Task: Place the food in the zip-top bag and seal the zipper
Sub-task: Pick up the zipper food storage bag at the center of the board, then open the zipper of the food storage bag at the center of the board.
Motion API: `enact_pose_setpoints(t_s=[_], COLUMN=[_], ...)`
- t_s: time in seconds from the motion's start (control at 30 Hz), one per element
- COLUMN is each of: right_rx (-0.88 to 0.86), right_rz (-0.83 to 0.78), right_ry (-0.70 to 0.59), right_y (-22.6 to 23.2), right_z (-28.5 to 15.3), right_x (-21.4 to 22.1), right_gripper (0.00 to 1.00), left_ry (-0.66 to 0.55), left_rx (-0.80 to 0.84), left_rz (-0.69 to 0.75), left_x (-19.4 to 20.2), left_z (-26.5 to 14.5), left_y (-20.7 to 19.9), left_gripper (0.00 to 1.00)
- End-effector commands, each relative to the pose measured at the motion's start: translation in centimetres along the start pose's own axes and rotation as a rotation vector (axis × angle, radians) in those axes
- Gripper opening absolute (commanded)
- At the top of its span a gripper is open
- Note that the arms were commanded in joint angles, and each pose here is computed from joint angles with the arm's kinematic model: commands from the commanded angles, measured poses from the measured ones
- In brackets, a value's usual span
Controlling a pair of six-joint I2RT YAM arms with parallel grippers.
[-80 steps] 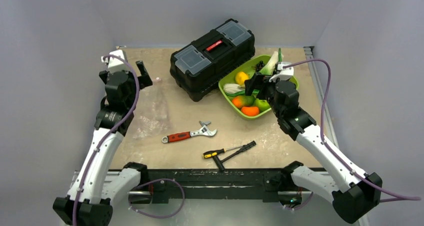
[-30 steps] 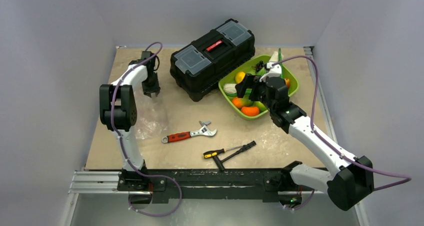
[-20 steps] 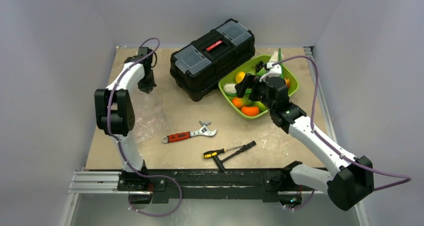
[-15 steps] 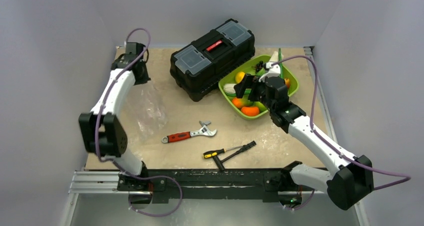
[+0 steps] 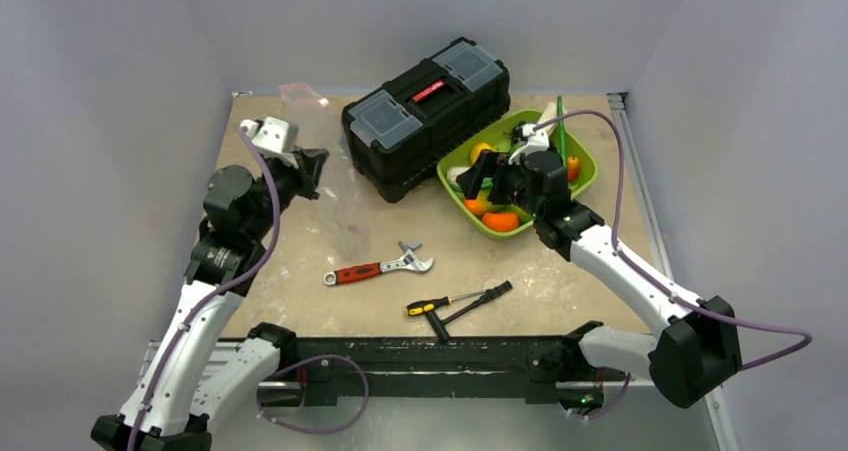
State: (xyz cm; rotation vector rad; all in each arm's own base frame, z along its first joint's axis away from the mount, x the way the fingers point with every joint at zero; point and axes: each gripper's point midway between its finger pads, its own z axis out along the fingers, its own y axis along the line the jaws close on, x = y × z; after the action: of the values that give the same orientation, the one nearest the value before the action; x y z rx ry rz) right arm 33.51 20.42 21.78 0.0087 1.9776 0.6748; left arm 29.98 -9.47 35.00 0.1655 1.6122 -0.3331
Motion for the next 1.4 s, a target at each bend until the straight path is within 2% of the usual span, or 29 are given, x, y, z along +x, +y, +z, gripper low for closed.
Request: enact_pose_setpoints(t_s=[0.0,0.2,0.3,0.43,0.6,0.73,0.87,1.07,1.17,1.23,1.37], right_rx=[-0.138,-0.152,-0.113,-0.105,-0.018,0.009,0.029,0.061,0.030,-0.013,-0.060], right_rz=[0.048,0.185,0.189,0.189,0.184,0.205,0.204,0.224,0.248,0.267,0.308], right_ry=[-0.058,-0.038,-0.029,-0.092,-0.116,-0.046,-0.008,0.014,0.041,0.083,0.141], right_y=[3.8,5.8,6.2,6.9,6.1,5.5,4.8,3.5,3.7,4.3,5.1], right_z=[-0.5,-1.1,-1.8,-3.1,-3.4,-2.1,-0.9,0.7,1.6,2.1,3.0], right_x=[-3.1,-5.1,-6.8,-9.6,-11.2,-9.5,-7.9,-5.8,-4.5,-3.5,-1.6], right_gripper=[0.99,0.99,0.99,0.99,0.99,0.98,0.94,0.81,0.68,0.62,0.61], left_ry=[-0.080,-0.010,0.039,0.095,0.151,0.178,0.190,0.216,0.226,0.232,0.237], left_rx=[0.398,0.553,0.615,0.672,0.675,0.689,0.701,0.715,0.724,0.730,0.733], left_rz=[0.135,0.245,0.300,0.337,0.404,0.430,0.442,0.461,0.469,0.472,0.482], left_x=[-0.7,2.4,4.2,6.1,8.2,9.2,9.7,10.6,10.9,11.1,11.3], left_z=[-0.1,-0.6,-0.8,-0.8,-0.6,-0.7,-0.7,-0.7,-0.8,-0.7,-0.7], left_y=[-7.9,-12.3,-14.2,-15.8,-16.7,-17.3,-17.7,-18.3,-18.5,-18.7,-18.8], left_gripper=[0.00,0.00,0.00,0.00,0.00,0.00,0.00,0.00,0.00,0.00,0.00])
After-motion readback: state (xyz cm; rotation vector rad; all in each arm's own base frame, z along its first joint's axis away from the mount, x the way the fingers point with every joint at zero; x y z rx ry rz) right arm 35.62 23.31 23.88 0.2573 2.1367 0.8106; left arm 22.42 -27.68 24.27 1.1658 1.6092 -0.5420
